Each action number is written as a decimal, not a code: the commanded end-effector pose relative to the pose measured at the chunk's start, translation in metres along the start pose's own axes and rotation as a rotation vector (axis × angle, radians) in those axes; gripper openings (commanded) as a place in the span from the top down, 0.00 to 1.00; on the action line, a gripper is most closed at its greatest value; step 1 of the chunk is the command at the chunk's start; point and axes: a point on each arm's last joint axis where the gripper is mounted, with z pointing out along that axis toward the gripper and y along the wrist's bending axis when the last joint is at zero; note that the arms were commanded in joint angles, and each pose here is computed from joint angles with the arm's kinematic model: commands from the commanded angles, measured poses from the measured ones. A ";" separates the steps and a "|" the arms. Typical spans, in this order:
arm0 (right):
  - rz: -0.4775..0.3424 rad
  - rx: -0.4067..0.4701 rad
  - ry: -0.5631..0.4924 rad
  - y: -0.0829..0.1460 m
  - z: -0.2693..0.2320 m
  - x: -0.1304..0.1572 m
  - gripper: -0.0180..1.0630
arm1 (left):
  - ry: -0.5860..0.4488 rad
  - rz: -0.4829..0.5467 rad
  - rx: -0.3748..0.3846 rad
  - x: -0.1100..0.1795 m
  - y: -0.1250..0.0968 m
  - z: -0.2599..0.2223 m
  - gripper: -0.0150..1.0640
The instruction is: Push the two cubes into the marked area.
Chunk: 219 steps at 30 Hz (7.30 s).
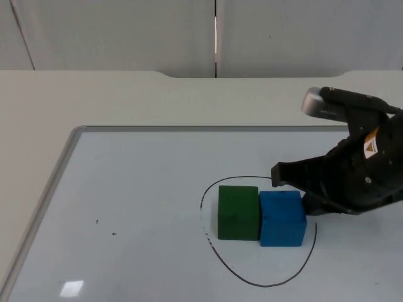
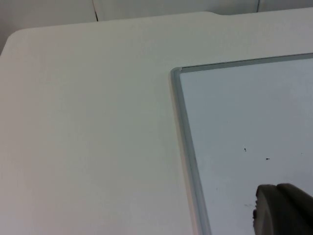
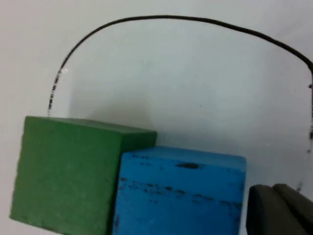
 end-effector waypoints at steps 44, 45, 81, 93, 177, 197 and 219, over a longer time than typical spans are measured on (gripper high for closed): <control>-0.304 -0.028 -0.584 -0.042 -0.311 0.041 0.98 | -0.009 -0.003 0.016 0.000 -0.001 0.000 0.99; -0.311 -0.025 -0.584 -0.043 -0.311 0.043 0.98 | -0.009 -0.003 0.016 0.000 -0.001 0.000 0.99; -0.424 -0.106 -0.649 -0.096 -0.315 0.160 0.98 | -0.009 -0.002 0.014 0.000 -0.001 0.000 0.99; -0.554 -0.117 -0.609 -0.103 -0.311 0.183 0.98 | -0.009 -0.002 0.014 0.000 -0.001 0.000 0.99; -0.551 -0.128 -0.585 -0.102 -0.301 0.183 0.01 | -0.009 -0.005 0.013 0.000 -0.001 0.000 0.01; -0.446 -0.028 -0.605 -0.101 -0.301 0.183 0.01 | -0.009 -0.005 0.013 0.000 -0.001 0.000 0.01; -0.173 0.242 -0.651 -0.098 -0.300 0.183 0.01 | -0.009 -0.005 0.013 0.000 -0.001 0.000 0.01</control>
